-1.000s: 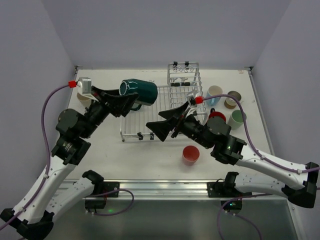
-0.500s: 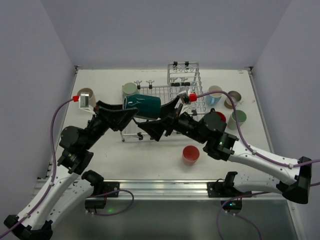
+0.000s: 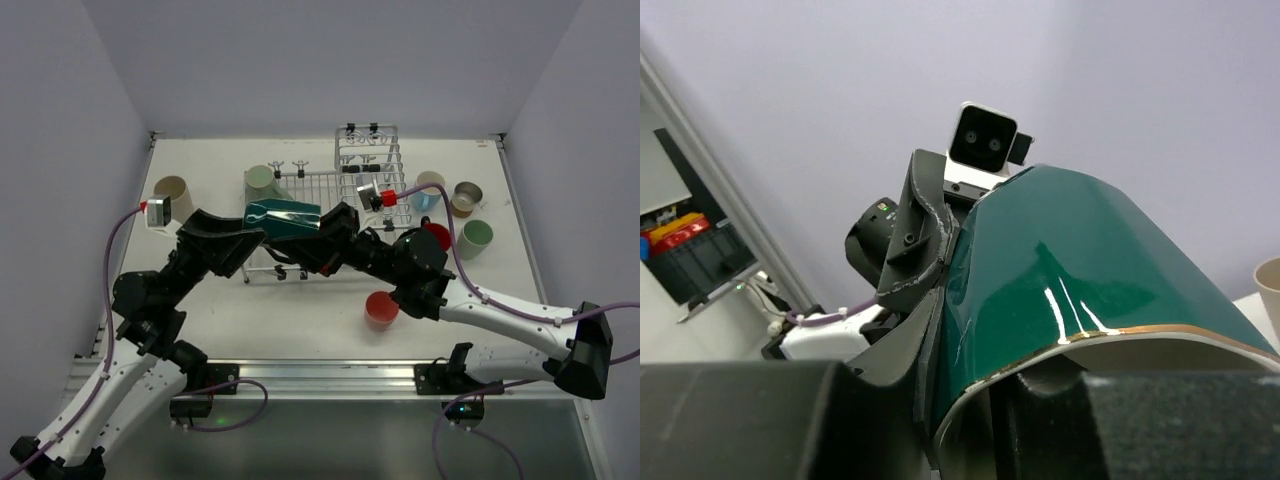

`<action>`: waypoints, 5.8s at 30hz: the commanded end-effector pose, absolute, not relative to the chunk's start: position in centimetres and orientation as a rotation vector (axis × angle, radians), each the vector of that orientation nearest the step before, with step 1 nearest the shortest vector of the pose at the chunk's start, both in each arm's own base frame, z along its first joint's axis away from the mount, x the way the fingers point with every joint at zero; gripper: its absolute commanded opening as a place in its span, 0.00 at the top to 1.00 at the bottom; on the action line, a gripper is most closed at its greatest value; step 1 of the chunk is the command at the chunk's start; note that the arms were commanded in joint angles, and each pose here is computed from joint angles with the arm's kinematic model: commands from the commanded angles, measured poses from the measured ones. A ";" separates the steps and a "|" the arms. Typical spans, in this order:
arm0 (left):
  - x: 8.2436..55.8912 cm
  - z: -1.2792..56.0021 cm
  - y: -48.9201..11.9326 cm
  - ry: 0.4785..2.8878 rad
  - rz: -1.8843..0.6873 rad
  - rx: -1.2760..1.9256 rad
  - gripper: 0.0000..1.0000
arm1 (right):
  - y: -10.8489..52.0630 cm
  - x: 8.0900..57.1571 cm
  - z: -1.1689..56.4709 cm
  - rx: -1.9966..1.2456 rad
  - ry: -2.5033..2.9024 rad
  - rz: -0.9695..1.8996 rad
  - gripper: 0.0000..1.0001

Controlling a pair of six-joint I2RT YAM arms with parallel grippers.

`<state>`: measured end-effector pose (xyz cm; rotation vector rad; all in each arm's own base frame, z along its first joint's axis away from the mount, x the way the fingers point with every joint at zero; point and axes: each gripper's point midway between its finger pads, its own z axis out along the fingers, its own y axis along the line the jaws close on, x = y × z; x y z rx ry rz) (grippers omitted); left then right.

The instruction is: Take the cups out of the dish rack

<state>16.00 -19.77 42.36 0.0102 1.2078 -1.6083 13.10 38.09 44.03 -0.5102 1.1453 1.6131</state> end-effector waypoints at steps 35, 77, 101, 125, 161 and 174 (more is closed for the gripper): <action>23.2 27.5 -4.4 1.731 -0.115 -0.113 0.00 | 36.8 9.3 15.8 -1.062 2.264 0.587 1.00; 31.3 27.3 -11.7 1.905 -0.226 -0.077 0.00 | 36.0 8.6 23.4 -0.998 1.989 0.873 0.02; 44.2 22.0 -14.1 2.051 -0.132 -0.185 0.00 | 33.3 7.0 30.9 -0.926 1.709 1.112 0.01; 48.6 19.3 -13.2 2.032 0.050 -0.190 0.00 | 34.4 5.2 30.6 -0.990 1.679 1.223 0.01; 50.3 24.2 -14.3 1.912 -0.076 -0.095 0.75 | 34.8 6.1 32.3 -0.752 1.666 1.345 0.01; 47.3 30.8 -13.5 1.803 -0.207 -0.100 0.86 | 36.5 9.3 34.9 -0.513 1.651 1.382 0.02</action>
